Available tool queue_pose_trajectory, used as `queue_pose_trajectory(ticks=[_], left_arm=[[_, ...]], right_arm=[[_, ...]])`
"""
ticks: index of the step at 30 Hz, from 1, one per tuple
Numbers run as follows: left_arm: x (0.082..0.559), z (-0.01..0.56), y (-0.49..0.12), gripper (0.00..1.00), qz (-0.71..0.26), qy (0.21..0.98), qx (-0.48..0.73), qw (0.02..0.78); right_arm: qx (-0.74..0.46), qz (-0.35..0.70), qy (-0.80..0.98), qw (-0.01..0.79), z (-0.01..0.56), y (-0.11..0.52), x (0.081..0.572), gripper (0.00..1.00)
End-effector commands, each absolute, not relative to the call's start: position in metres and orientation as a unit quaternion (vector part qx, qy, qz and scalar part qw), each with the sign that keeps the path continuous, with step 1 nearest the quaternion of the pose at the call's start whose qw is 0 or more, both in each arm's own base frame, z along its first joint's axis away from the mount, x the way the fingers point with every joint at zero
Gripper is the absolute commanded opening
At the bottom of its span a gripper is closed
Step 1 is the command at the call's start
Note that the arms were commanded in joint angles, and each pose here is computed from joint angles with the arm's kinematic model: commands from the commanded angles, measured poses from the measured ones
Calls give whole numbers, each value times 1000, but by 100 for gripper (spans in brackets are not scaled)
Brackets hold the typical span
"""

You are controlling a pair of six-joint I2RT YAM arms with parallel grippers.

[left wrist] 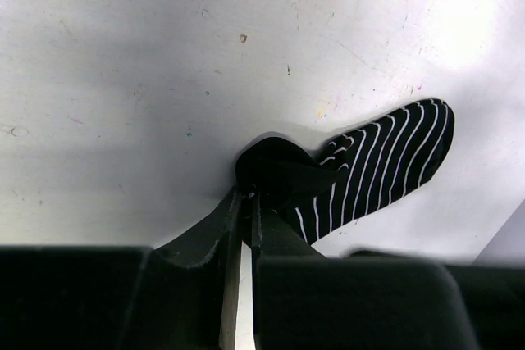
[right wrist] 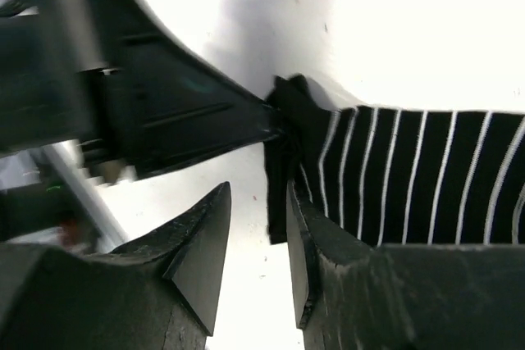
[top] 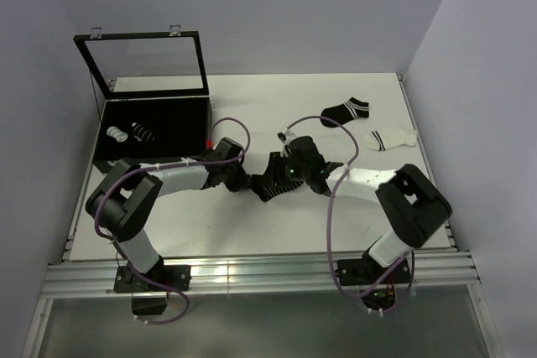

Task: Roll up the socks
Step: Roll the sock at the center of the board.

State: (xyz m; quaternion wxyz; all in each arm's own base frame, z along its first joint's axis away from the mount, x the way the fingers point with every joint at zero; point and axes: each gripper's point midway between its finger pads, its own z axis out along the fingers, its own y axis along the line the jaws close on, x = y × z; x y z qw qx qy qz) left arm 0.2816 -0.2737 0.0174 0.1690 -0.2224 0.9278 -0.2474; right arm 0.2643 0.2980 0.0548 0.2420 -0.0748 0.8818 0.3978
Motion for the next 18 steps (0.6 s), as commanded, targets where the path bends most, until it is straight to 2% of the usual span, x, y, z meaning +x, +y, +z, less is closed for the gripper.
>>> queue_pose_trajectory(ticks=[1,2,9,18], left_arm=[[247,-23,-227,9,-124,959,-217,136],[247,-21,-228,9,-125,959,-216,136],[250,-12,-233,8,-132,958,-210,141],[248,-9,-234,8,-137,958,-210,137]], right_arm=[[-134,272,891,338,70,286,270,41],[-135,236,886,375,77,280,278,41],[-197,163,848,465,83,299,263,32],[-272,109,811,507,75,329,245,32]])
